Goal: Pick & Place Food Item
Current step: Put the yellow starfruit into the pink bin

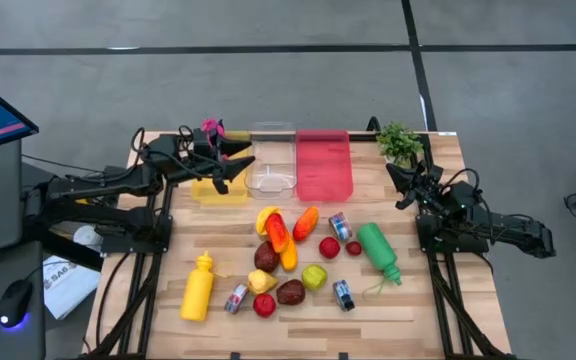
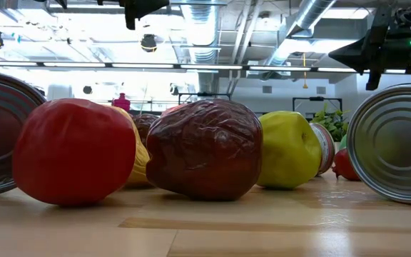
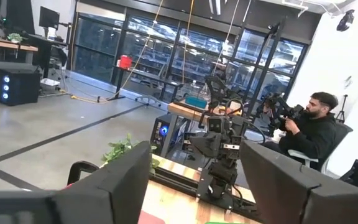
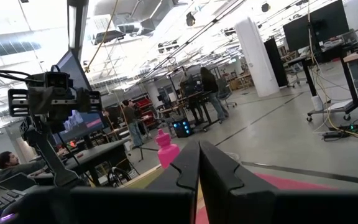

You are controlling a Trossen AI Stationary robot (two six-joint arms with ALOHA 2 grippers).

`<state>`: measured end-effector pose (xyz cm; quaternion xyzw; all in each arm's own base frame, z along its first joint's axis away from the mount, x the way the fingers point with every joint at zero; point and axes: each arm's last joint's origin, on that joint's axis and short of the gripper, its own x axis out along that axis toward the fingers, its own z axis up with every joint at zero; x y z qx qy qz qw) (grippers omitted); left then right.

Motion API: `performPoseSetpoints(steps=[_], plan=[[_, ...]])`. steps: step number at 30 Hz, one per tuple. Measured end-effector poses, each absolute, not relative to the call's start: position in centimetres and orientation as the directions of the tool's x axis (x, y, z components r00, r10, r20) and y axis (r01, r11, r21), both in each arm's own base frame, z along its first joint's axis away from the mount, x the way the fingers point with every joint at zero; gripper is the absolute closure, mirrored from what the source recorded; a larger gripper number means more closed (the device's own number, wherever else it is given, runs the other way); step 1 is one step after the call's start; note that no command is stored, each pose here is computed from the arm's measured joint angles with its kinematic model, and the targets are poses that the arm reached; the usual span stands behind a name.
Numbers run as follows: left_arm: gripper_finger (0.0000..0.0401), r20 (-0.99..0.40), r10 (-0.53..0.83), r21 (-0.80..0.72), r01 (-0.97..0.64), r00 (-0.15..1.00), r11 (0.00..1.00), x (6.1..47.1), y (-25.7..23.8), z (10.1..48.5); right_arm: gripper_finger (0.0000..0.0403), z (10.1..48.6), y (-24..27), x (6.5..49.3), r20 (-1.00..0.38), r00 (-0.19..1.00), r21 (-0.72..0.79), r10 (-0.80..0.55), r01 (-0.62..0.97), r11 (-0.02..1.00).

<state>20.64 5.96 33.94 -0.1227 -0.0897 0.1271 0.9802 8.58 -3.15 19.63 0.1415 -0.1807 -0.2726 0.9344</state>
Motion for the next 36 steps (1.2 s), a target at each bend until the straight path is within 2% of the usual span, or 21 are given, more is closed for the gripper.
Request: performPoseSetpoints(steps=[6,10,15,22,27,32,36], plan=[[0.0089,0.13,0.269,-0.29,-0.223,0.954,0.931,21.2,6.1,33.6,0.0397,19.6,-3.1,8.6,0.262,0.786,0.363,-0.56,0.458,0.812],[0.0045,0.107,0.223,-0.279,-0.186,0.969,0.942,21.7,6.0,33.1,0.0397,19.7,-3.1,8.6,0.269,0.784,0.365,-0.56,0.455,0.812],[0.0008,0.085,0.2,-0.284,-0.169,0.976,0.944,22.5,6.0,32.5,0.0397,19.7,-3.1,8.6,0.267,0.785,0.365,-0.559,0.455,0.812],[0.0003,0.195,0.148,-0.278,-0.09,0.97,0.956,24.8,4.8,32.3,0.0397,19.7,-3.1,8.6,0.267,0.785,0.365,-0.56,0.455,0.812],[0.0002,0.296,0.166,-0.29,-0.077,0.941,0.954,25.7,3.9,32.5,0.0397,19.7,-3.1,8.6,0.267,0.785,0.365,-0.56,0.455,0.812],[0.0002,0.469,0.122,-0.331,0.046,0.875,0.942,25.7,2.6,34.5,0.0397,19.7,-3.1,8.6,0.267,0.785,0.365,-0.56,0.455,0.812],[0.0002,0.492,0.119,-0.343,0.066,0.863,0.937,25.9,1.6,35.9,0.0397,19.6,-3.2,8.6,0.261,0.786,0.363,-0.56,0.458,0.812]])
